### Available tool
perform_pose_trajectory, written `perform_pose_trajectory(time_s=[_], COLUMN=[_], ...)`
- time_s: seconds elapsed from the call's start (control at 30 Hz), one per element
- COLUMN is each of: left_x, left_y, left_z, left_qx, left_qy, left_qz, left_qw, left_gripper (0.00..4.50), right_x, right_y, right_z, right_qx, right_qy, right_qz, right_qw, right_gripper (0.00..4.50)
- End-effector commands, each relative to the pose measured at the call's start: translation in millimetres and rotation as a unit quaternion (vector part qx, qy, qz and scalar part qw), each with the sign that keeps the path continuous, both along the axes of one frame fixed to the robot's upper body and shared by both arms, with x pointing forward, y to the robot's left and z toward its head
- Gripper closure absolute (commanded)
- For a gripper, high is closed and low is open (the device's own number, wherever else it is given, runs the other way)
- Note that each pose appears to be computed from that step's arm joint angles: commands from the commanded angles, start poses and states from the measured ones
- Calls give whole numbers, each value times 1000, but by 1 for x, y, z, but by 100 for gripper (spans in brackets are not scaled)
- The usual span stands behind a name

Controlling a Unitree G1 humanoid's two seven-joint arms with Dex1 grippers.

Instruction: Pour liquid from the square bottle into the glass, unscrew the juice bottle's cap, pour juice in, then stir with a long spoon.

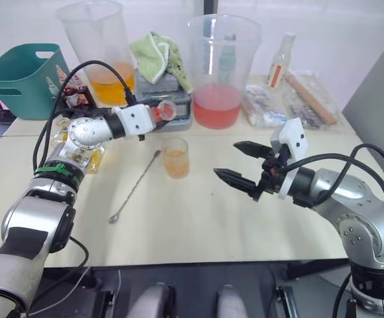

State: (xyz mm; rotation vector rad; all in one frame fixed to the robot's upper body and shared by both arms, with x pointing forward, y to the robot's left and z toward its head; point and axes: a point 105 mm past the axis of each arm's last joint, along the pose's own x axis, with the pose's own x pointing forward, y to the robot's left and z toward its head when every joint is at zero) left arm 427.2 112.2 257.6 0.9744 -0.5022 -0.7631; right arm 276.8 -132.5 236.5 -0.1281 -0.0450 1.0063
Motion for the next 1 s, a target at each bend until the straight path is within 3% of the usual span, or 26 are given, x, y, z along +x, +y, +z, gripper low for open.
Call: perform_pose_trajectory(time_s=[0.03, 0.17, 0.5, 0.7, 0.8, 1.0], left_x=[-9, -14, -47, -69, -78, -116], left_y=[6, 13, 43, 62, 69, 90], left_z=[42, 49, 74, 69, 63, 51], left_qx=[-76, -123, -304, -356, -358, -367], left_qy=[-32, 1, 84, 128, 143, 185], left_qz=[-11, -12, 23, 57, 76, 96], left_qw=[997, 992, 949, 924, 920, 907], left_gripper=[301, 301, 301, 301, 301, 301], right_x=[-3, -2, 10, 17, 20, 27], right_y=[-2, -2, 2, 9, 13, 25], right_z=[10, 10, 7, 6, 7, 11], right_qx=[0, 0, -9, -12, -16, -27], right_qy=[-26, -23, -12, -5, -4, 2], right_qz=[9, 20, 69, 103, 115, 149], right_qw=[1000, 1000, 997, 995, 993, 989], right_gripper=[2, 2, 2, 2, 2, 2])
